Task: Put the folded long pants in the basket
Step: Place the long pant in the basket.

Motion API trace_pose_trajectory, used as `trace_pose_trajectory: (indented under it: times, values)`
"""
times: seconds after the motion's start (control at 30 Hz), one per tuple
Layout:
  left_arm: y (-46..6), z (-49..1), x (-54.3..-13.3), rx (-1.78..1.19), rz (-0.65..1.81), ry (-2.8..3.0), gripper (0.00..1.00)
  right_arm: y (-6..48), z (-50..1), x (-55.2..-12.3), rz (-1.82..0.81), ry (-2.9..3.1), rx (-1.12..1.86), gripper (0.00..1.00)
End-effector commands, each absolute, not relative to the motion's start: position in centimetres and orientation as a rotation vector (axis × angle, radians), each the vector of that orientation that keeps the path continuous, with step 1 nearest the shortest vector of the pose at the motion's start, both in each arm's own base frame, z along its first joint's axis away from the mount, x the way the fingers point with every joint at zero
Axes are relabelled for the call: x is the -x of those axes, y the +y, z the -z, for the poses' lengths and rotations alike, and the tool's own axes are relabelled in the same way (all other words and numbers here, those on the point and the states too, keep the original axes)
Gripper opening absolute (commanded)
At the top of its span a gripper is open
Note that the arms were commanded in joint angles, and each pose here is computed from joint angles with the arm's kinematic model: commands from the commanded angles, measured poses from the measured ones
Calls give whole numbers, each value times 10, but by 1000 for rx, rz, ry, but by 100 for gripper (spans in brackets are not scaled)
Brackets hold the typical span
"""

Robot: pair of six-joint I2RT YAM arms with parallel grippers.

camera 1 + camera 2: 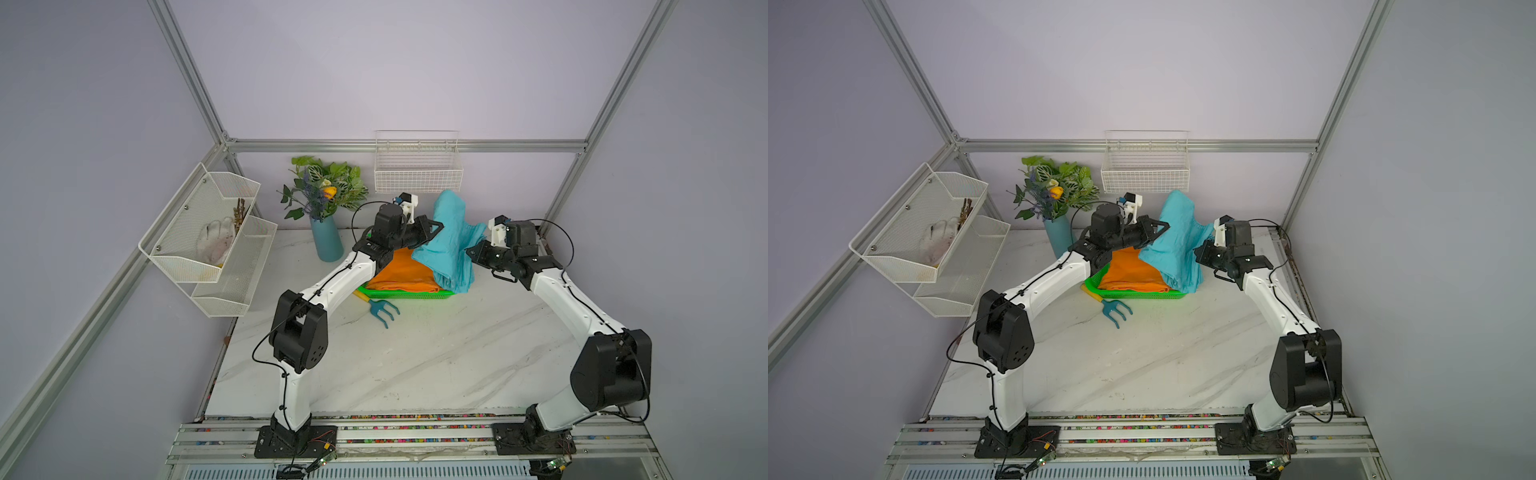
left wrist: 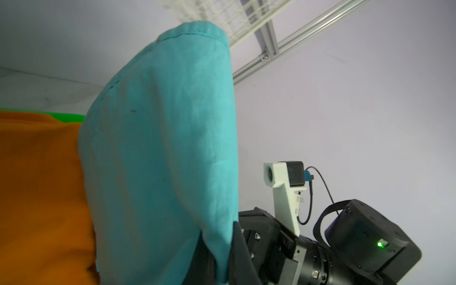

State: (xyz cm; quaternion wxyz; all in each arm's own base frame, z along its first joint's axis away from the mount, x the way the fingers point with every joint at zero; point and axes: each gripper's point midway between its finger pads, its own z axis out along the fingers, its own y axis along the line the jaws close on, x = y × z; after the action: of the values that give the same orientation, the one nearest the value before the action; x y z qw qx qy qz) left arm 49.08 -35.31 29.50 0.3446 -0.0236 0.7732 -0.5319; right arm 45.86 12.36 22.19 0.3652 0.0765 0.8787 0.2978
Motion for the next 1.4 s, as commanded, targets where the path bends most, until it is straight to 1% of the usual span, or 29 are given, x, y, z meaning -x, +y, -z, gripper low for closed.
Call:
trace_pose_trajectory:
  times: [0.0, 0.17, 0.27, 0.4, 0.53, 0.57, 0.7, 0.73, 0.77, 0.8, 0.83, 0.87, 0.9, 0.93, 1.0, 1.07, 1.17, 1.23, 1.3, 1.37]
  values:
    - [-302, -318, -502, 108, 1338, 1892, 0, 138, -233, -475, -850, 2199, -147, 0]
    - [-255, -276, -510, 191, 1229, 1955, 0, 152, -216, -490, -906, 2213, -149, 0]
    - [-235, -261, -514, 218, 1165, 1983, 0, 159, -211, -496, -908, 2219, -136, 0]
    - [-220, -246, -516, 228, 1095, 2020, 0, 163, -196, -502, -883, 2251, -128, 0]
    - [-220, -214, -518, 216, 1038, 2130, 6, 154, -169, -506, -802, 2312, -168, 1]
    - [-222, -203, -518, 214, 1037, 2168, 9, 149, -161, -507, -763, 2328, -191, 3]
    - [-234, -169, -519, 211, 1086, 2283, 20, 129, -143, -510, -650, 2371, -267, 4]
    - [-236, -163, -519, 214, 1096, 2301, 23, 128, -141, -511, -646, 2373, -271, 6]
    - [-236, -159, -520, 216, 1098, 2314, 29, 129, -142, -511, -655, 2373, -268, 10]
    - [-236, -158, -520, 218, 1092, 2316, 35, 130, -145, -512, -664, 2371, -255, 17]
    - [-236, -160, -521, 204, 1085, 2310, 42, 132, -150, -512, -669, 2364, -235, 26]
    - [-234, -164, -521, 194, 1068, 2299, 54, 131, -158, -513, -662, 2347, -223, 36]
    - [-231, -169, -522, 186, 1043, 2288, 68, 130, -166, -514, -651, 2330, -213, 46]
    - [-227, -176, -522, 173, 1007, 2268, 99, 127, -175, -515, -626, 2307, -204, 56]
    - [-219, -192, -522, 137, 934, 2232, 100, 119, -199, -515, -575, 2252, -186, 71]
    - [-211, -213, -521, 84, 856, 2188, 100, 110, -225, -514, -508, 2193, -164, 77]
    - [-202, -245, -513, -15, 762, 2128, 100, 89, -252, -508, -369, 2117, -178, 79]
    - [-194, -261, -504, -87, 685, 2086, 100, 73, -259, -502, -271, 2077, -185, 80]
    - [-186, -271, -489, -178, 609, 2040, 100, 60, -260, -492, -192, 2060, -182, 80]
    - [-169, -270, -470, -225, 506, 2011, 100, 49, -250, -479, -117, 2061, -186, 80]
